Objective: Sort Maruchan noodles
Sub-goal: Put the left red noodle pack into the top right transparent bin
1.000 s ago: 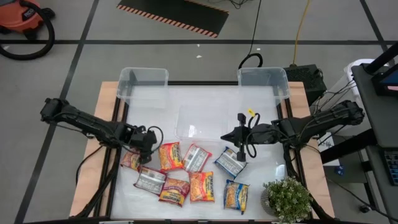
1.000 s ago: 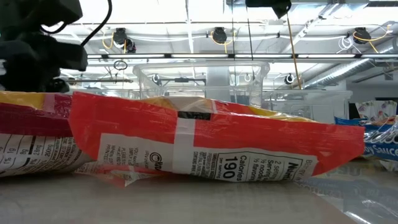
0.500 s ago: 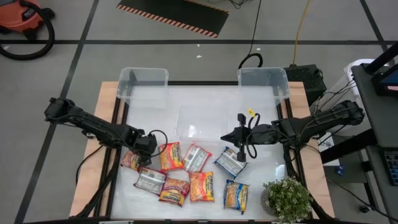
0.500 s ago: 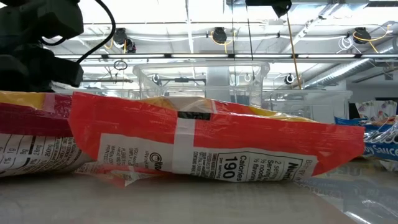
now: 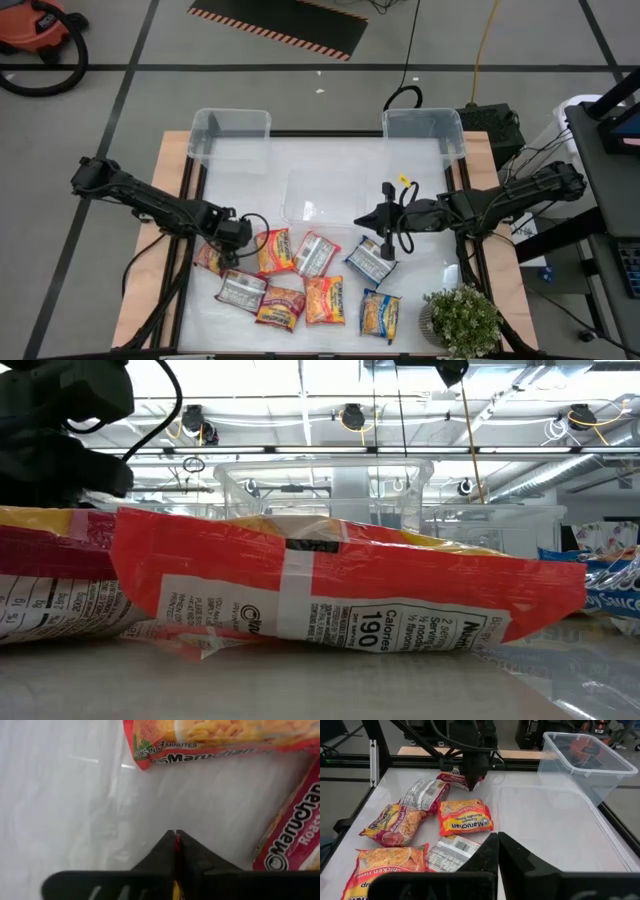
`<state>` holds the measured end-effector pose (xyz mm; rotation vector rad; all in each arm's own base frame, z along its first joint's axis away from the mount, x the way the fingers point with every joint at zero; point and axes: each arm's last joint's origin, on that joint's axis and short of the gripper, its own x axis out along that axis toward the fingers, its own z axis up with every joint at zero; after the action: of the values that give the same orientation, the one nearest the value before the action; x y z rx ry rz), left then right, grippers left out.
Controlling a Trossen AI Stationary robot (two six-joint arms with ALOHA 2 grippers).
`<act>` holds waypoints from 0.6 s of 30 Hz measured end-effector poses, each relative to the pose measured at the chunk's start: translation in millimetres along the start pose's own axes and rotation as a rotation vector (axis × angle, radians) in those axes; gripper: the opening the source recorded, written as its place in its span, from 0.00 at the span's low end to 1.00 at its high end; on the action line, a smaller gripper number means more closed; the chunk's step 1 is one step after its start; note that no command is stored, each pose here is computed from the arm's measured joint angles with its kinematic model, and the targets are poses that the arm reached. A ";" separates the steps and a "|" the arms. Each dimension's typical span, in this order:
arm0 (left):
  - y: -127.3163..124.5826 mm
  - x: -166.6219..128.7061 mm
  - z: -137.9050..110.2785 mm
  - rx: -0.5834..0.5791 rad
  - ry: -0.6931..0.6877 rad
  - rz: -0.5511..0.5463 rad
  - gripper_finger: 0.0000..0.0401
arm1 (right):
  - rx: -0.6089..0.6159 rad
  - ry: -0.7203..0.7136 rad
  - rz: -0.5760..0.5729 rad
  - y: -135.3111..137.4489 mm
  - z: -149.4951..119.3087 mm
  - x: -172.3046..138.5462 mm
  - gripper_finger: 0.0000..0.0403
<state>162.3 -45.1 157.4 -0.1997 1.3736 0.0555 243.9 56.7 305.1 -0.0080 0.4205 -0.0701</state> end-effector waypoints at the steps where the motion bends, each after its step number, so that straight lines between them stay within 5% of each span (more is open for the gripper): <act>1: 0.7 -0.4 0.2 0.006 0.000 0.001 0.02 | 0.001 -0.004 0.000 0.0 0.4 0.0 0.00; 10: 8.2 -26.5 15.3 0.037 0.004 0.025 0.02 | 0.026 -0.081 0.011 4.5 6.6 9.5 0.00; 18: 14.9 -69.6 32.1 -0.051 -0.255 0.070 0.01 | 0.010 -0.172 0.016 14.2 8.0 39.5 0.00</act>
<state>177.2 -19.5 229.6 -0.1802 1.1256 0.1693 284.1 68.1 296.0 -0.0007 0.2487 -0.0552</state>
